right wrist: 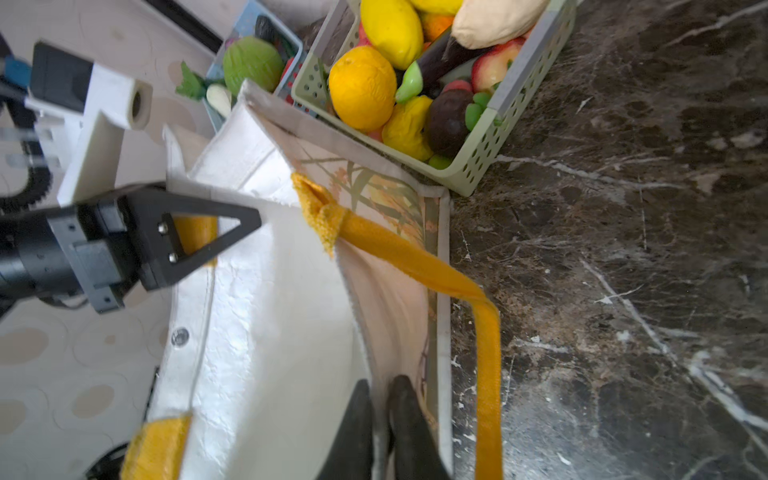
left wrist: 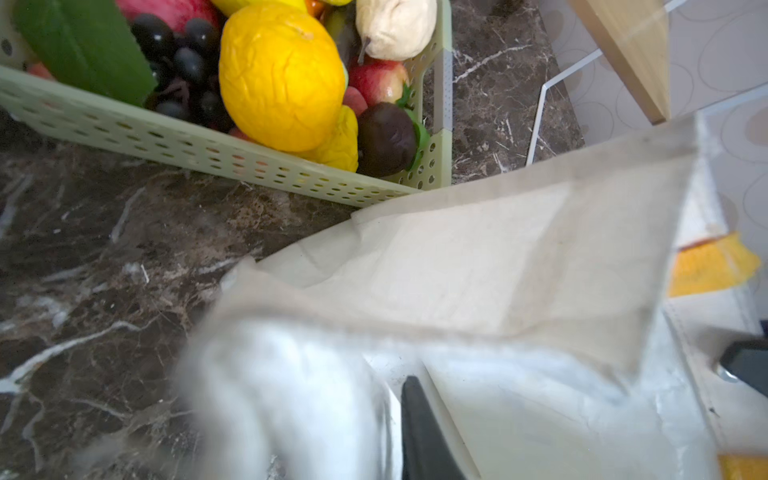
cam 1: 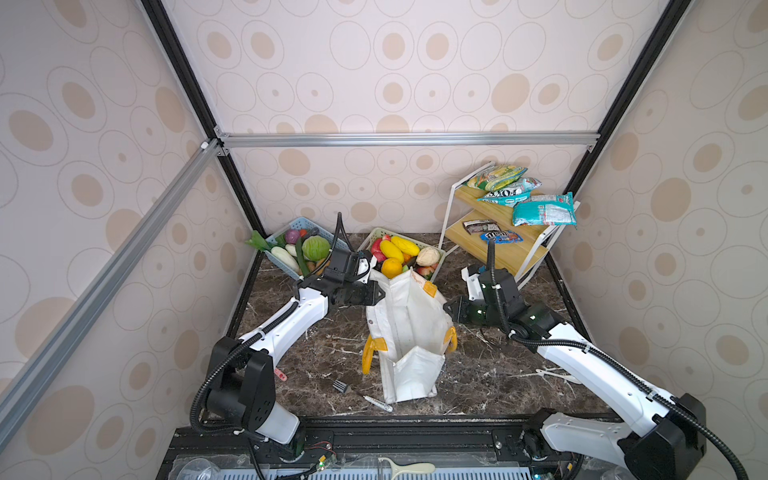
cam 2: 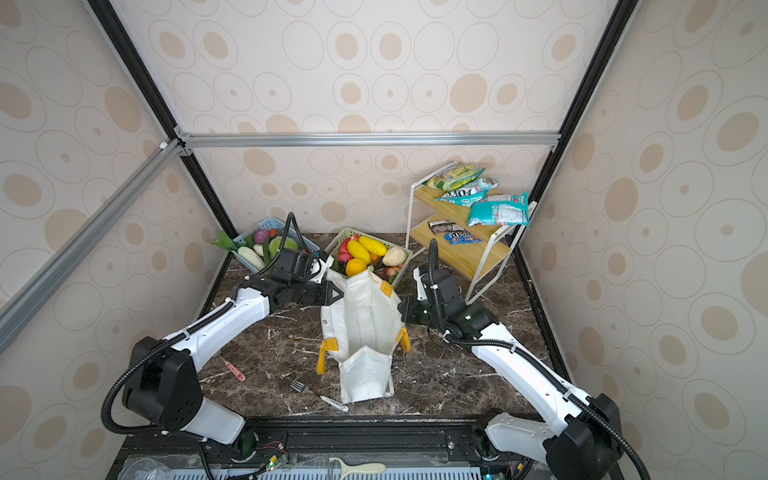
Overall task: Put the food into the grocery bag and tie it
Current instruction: 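Hold the bag open with the left gripper while the right reaches into the fruit basket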
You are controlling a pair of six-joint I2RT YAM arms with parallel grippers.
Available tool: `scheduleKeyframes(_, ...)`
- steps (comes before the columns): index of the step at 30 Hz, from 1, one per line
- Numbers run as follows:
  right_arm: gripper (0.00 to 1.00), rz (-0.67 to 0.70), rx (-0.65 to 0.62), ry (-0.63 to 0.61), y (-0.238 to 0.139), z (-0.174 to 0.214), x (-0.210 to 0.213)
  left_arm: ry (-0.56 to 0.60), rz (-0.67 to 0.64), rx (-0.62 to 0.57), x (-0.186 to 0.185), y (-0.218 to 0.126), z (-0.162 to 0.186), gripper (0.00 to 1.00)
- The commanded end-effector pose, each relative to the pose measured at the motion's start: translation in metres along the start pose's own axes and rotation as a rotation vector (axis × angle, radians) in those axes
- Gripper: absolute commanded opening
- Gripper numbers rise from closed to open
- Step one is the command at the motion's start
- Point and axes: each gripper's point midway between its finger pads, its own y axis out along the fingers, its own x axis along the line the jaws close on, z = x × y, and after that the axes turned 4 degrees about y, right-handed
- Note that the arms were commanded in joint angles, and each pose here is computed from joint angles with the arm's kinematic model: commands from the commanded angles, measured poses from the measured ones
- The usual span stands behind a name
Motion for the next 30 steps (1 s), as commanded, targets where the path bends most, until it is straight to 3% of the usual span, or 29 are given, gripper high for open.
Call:
scheduleKeyframes(1, 0.31, 0.026, -0.071, 0.017, -0.005, -0.013, -0.002, 0.029, 0.02, -0.021, -0.003, 0.003, -0.008, 0.26)
scheduleKeyframes(6, 0.5, 0.066, -0.08, -0.064, -0.016, -0.021, -0.001, 0.015, -0.067, -0.019, 0.012, -0.001, -0.005, 0.36)
scheduleKeyframes(8, 0.56, 0.072, -0.098, -0.099, -0.025, -0.027, 0.003, 0.011, -0.072, -0.03, 0.011, -0.005, -0.008, 0.45)
scheduleKeyframes(15, 0.7, 0.192, -0.172, -0.258, -0.05, -0.062, 0.005, -0.023, -0.184, -0.11, 0.02, -0.038, -0.03, 0.69)
scheduleKeyframes(19, 0.73, 0.261, -0.186, -0.304, -0.042, -0.089, -0.004, -0.091, -0.247, -0.201, 0.04, -0.064, -0.048, 0.75)
scheduleKeyframes(24, 0.77, 0.268, -0.178, -0.296, -0.015, -0.127, -0.013, -0.222, -0.359, -0.334, 0.093, -0.088, -0.062, 0.77)
scheduleKeyframes(30, 0.77, 0.387, -0.177, -0.255, 0.016, -0.165, -0.047, -0.318, -0.446, -0.325, 0.14, -0.066, -0.034, 0.76)
